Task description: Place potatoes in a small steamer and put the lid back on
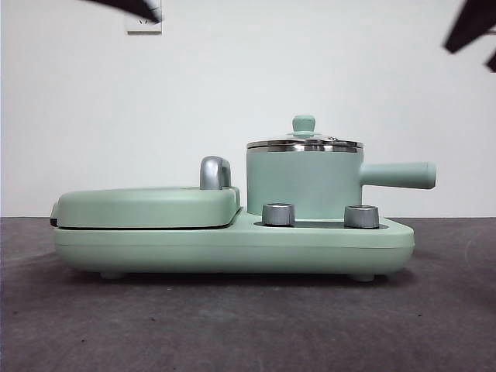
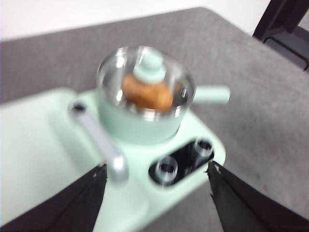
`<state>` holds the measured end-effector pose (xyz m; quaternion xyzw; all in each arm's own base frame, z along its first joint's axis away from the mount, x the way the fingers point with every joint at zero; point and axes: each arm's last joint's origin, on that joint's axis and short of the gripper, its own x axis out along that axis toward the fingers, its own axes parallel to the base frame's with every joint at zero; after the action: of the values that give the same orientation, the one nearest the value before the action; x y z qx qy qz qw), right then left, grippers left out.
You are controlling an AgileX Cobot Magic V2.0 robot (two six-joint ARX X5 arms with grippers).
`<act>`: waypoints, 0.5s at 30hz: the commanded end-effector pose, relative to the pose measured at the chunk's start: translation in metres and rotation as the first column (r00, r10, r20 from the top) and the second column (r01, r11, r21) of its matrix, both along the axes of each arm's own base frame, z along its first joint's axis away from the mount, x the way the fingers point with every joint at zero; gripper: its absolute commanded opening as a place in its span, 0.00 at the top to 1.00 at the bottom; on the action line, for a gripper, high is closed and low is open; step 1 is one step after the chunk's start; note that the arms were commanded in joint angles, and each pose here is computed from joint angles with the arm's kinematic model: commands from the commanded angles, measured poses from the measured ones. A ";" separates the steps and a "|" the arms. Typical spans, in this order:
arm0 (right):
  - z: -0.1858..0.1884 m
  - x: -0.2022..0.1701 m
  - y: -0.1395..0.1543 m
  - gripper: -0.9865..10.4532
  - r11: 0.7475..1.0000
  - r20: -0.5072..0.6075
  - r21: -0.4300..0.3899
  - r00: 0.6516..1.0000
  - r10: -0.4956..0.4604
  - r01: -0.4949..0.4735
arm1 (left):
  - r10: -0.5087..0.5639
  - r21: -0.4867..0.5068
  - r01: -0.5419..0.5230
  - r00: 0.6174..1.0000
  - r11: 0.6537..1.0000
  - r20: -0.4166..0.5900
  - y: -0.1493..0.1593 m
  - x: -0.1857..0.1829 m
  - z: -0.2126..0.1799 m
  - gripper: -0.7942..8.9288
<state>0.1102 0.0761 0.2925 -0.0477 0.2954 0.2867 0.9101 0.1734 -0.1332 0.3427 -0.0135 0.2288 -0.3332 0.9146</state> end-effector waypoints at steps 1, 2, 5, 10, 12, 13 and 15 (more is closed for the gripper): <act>0.004 0.007 0.007 0.62 0.999 0.035 0.029 0.999 0.030 -0.031 | 0.021 -0.034 -0.022 0.999 0.999 -0.030 0.013 -0.018 -0.014 0.57; 0.005 0.011 0.010 0.62 0.999 0.047 0.040 0.998 0.033 -0.035 | 0.035 -0.045 -0.037 0.999 0.998 -0.037 0.019 -0.026 -0.019 0.57; 0.004 0.021 0.018 0.62 0.996 0.055 0.062 0.997 0.056 -0.059 | 0.066 -0.058 -0.069 0.997 0.996 -0.043 0.032 -0.042 -0.029 0.57; -0.004 0.029 0.025 0.62 0.994 0.005 0.057 0.996 0.089 -0.089 | 0.099 -0.020 -0.100 0.994 0.995 -0.048 0.044 -0.056 -0.030 0.57; -0.005 0.029 0.025 0.62 0.994 -0.013 0.061 0.996 0.093 -0.092 | 0.098 -0.019 -0.099 0.994 0.995 -0.050 0.046 -0.059 -0.030 0.57; -0.005 0.029 0.025 0.62 0.993 -0.018 0.062 0.995 0.097 -0.096 | 0.098 -0.020 -0.099 0.994 0.995 -0.048 0.047 -0.061 -0.030 0.57; -0.004 0.028 0.024 0.80 0.994 -0.013 0.063 0.996 0.091 -0.090 | 0.096 -0.027 -0.097 0.995 0.995 -0.041 0.049 -0.063 -0.028 0.81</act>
<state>0.1384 0.0989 0.2858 -0.0313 0.2961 0.3322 0.8950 0.1111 -0.0841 0.3110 -0.0403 0.2490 -0.2903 0.9231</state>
